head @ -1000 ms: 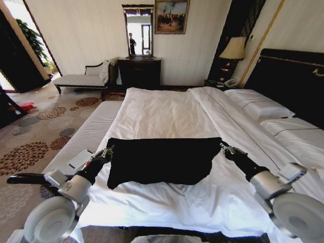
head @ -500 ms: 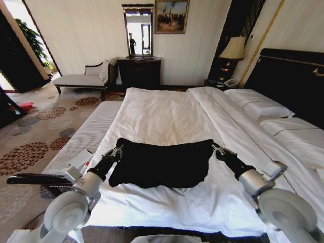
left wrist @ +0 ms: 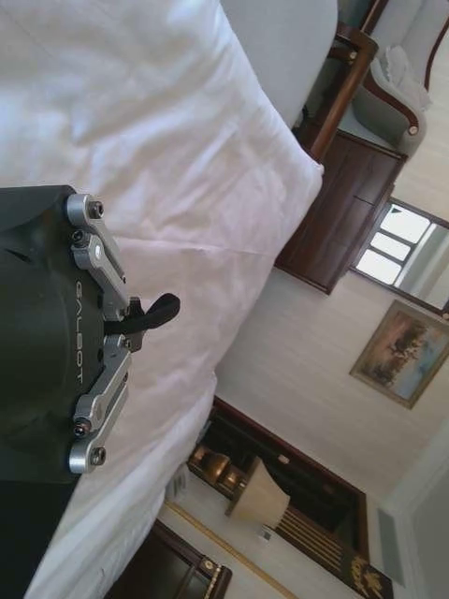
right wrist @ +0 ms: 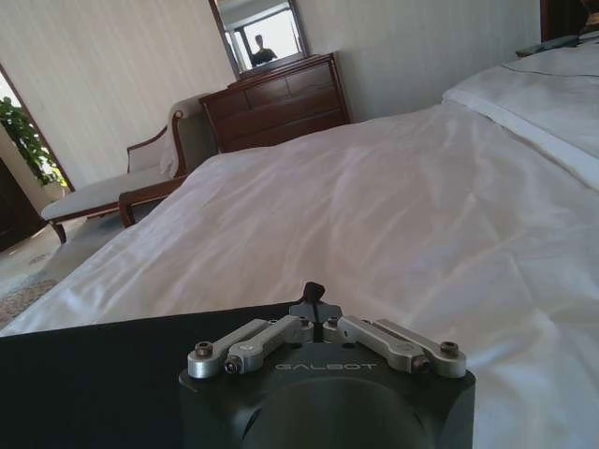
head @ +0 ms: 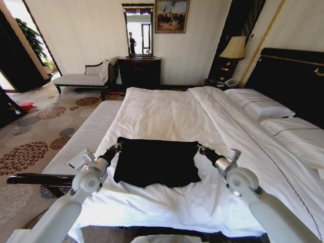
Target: Fold the clothes on the bed.
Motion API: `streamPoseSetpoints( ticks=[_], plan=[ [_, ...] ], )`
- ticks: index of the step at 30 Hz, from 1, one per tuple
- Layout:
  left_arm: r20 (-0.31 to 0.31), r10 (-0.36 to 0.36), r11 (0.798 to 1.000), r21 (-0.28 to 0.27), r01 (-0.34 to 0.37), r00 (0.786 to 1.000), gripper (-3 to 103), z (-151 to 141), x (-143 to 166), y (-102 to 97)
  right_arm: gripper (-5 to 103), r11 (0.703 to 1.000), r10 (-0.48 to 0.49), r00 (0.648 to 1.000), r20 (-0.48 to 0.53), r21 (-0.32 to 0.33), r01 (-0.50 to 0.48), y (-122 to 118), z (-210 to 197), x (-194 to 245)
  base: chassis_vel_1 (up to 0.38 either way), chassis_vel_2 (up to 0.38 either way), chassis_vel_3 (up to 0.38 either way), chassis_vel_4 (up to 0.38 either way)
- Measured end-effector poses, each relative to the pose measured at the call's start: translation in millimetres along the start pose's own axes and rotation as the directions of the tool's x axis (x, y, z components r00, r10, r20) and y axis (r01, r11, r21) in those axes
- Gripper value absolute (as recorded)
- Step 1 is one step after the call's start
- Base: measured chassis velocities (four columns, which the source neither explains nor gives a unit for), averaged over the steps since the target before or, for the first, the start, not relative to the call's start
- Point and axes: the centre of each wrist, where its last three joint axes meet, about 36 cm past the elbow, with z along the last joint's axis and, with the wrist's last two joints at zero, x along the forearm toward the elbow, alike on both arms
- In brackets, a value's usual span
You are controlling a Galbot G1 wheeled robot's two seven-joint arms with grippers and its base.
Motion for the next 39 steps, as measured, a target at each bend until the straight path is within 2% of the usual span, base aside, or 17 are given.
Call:
streamPoseSetpoints(
  ticks=[3, 9, 15, 23, 31, 39],
  plan=[
    [-0.021, -0.016, 1.000, -0.001, 0.016, 1.000, 1, 14, -22, 8.8, 0, 1.000, 0.004, 1.000, -0.014, 0.009, -0.004, -6, 6, -18, 0.000, 0.000, 0.000, 0.000],
    [-0.055, -0.016, 1.000, -0.007, 0.016, 0.998, 1, 36, -62, 10.8, 0, 1.000, 0.010, 0.999, -0.033, 0.013, -0.009, -7, 22, -49, 0.000, 0.000, 0.000, 0.000],
    [-0.048, -0.038, 0.999, -0.022, 0.037, 0.998, 1, 32, -95, 22.1, 0, 0.998, 0.055, 0.997, -0.048, 0.009, -0.055, -28, 35, -76, 0.000, 0.000, 0.000, 0.000],
    [-0.042, -0.048, 0.998, -0.038, 0.047, 0.998, 1, 24, -132, 26.1, 0, 0.997, 0.078, 0.996, -0.041, 0.015, -0.077, -39, 30, -104, 0.000, 0.000, 0.000, 0.000],
    [-0.063, -0.084, 0.996, -0.047, 0.081, 0.994, 1, 37, -159, 34.2, 0, 0.996, 0.083, 0.996, -0.029, 0.031, -0.082, -40, 21, -131, 0.000, 0.000, 0.000, 0.000],
    [-0.061, -0.091, 0.995, -0.050, 0.088, 0.994, 1, 38, -169, 38.0, 0, 0.996, 0.089, 0.996, -0.017, 0.033, -0.088, -42, 19, -142, 0.000, 0.000, 0.000, 0.000]
  ],
)
